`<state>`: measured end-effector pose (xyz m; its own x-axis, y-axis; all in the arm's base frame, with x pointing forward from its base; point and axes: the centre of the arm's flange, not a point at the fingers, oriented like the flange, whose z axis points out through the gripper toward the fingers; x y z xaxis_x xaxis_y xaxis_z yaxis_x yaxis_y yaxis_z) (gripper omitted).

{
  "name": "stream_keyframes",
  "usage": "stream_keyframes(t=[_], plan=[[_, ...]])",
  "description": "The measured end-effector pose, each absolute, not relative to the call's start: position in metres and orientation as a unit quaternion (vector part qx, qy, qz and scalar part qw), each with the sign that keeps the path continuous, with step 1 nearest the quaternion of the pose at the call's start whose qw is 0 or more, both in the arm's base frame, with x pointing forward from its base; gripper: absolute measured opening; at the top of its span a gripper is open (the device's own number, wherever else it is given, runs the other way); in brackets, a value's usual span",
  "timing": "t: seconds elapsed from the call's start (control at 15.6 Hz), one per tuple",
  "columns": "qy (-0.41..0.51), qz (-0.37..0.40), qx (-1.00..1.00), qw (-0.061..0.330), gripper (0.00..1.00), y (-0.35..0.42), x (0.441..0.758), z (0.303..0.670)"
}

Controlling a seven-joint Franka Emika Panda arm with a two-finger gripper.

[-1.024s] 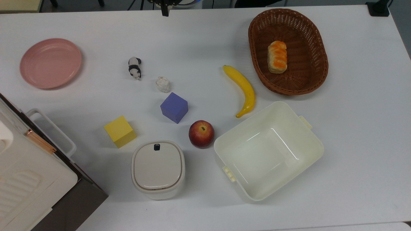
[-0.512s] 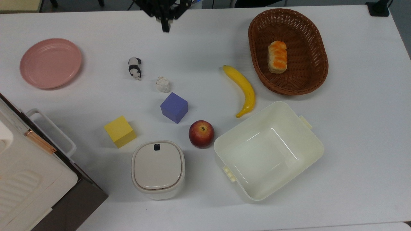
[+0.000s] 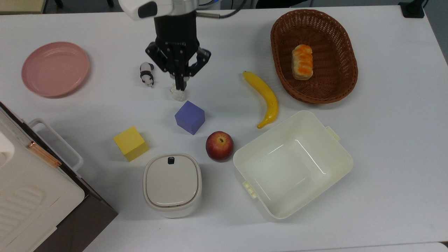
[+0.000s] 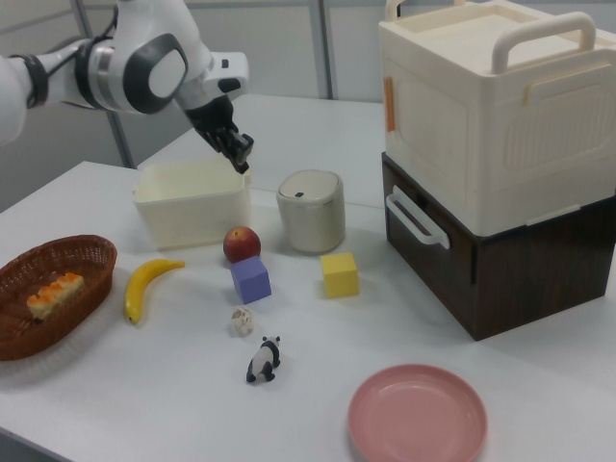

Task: Open the trash can
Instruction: 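Move the gripper over the cream trash can lid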

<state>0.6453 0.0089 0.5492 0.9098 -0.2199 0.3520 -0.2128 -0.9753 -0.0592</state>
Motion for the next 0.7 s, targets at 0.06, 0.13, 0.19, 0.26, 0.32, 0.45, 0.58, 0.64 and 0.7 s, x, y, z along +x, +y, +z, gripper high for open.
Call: stream_keyframes(t=[0.06, 0.13, 0.19, 0.26, 0.32, 0.45, 0.58, 0.64, 0.7], plan=[[0.11, -0.185, -0.977, 0.007, 0.08, 0.008, 0.651, 0.544], [0.11, -0.19, -0.976, 0.005, 0.08, 0.008, 0.659, 0.541], [0.111, -0.193, -0.975, 0.004, 0.08, 0.008, 0.668, 0.537], [0.111, -0.196, -0.974, 0.003, 0.08, 0.007, 0.676, 0.534], [0.112, -0.202, -0.973, 0.004, 0.08, 0.007, 0.685, 0.531], [0.112, -0.224, -0.968, 0.006, 0.08, 0.005, 0.701, 0.522], [0.11, -0.244, -0.964, 0.006, 0.08, 0.003, 0.713, 0.511], [0.107, -0.251, -0.962, 0.003, 0.08, 0.003, 0.718, 0.505], [0.103, -0.257, -0.961, -0.001, 0.08, 0.003, 0.721, 0.499]])
